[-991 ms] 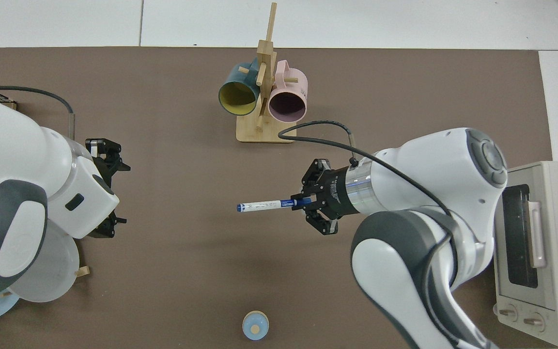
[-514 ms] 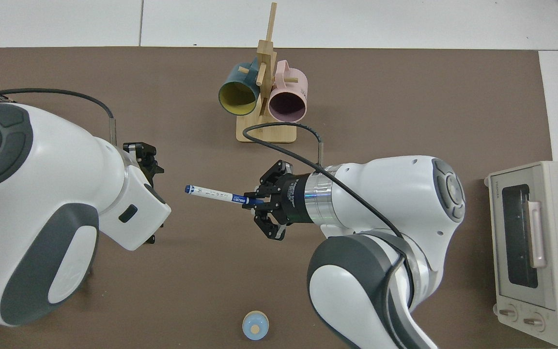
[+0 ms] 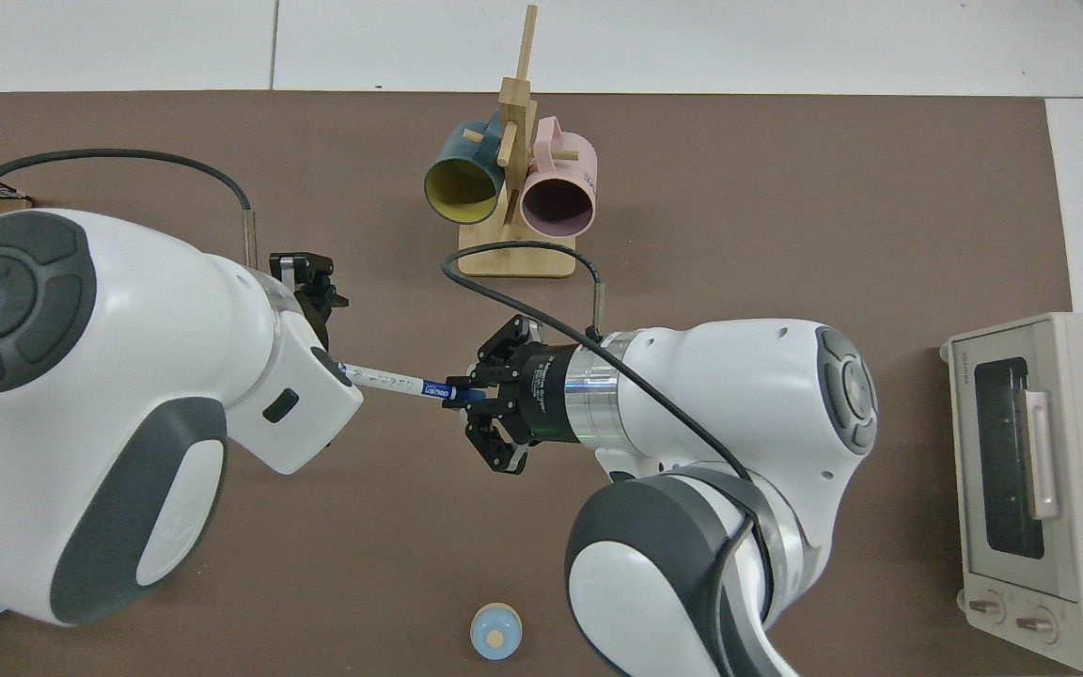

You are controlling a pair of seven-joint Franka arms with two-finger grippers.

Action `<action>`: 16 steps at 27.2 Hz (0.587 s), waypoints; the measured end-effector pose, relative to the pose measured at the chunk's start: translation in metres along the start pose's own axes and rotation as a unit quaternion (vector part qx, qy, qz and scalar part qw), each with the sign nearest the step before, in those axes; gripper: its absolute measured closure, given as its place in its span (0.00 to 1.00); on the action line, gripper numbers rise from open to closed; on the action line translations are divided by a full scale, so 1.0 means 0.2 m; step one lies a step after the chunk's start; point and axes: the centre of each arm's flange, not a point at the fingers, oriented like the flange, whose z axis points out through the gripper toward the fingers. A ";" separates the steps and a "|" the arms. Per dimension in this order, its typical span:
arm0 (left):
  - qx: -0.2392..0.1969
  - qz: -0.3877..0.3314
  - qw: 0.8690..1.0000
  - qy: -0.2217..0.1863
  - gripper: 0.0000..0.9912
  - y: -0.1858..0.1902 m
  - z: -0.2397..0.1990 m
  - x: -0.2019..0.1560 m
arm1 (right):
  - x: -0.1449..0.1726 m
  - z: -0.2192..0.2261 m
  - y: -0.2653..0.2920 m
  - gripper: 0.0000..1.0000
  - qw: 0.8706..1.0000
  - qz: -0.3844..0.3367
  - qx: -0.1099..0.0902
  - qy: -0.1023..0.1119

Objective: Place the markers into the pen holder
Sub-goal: 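Grasp the marker with the left gripper while the right gripper opens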

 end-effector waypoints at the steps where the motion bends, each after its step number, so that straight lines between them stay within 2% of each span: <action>1: 0.001 0.005 1.000 0.001 0.00 0.00 0.00 0.02 | 0.00 0.01 0.00 0.83 1.000 -0.001 0.000 0.001; 5: -0.001 0.028 1.000 0.001 0.01 0.05 0.01 0.12 | 0.01 0.01 0.00 0.83 1.000 -0.001 0.000 0.003; 8: -0.006 0.040 0.999 0.000 0.09 0.08 0.02 0.19 | 0.01 0.01 -0.01 0.83 1.000 0.000 0.000 0.003; 9: -0.009 0.041 0.999 -0.001 0.20 0.09 0.02 0.19 | 0.01 0.01 -0.01 0.83 1.000 0.000 0.000 0.003; 12: -0.012 0.042 0.999 -0.002 0.36 0.09 0.02 0.19 | 0.01 0.01 -0.01 0.83 1.000 0.000 0.001 0.004; 13: -0.013 0.041 0.999 -0.003 0.47 0.09 0.02 0.19 | 0.01 0.01 -0.01 0.83 1.000 0.000 0.001 0.004; 16: -0.014 0.041 0.999 -0.003 0.60 0.09 0.03 0.19 | 0.01 0.01 -0.01 0.83 1.000 0.000 0.001 0.004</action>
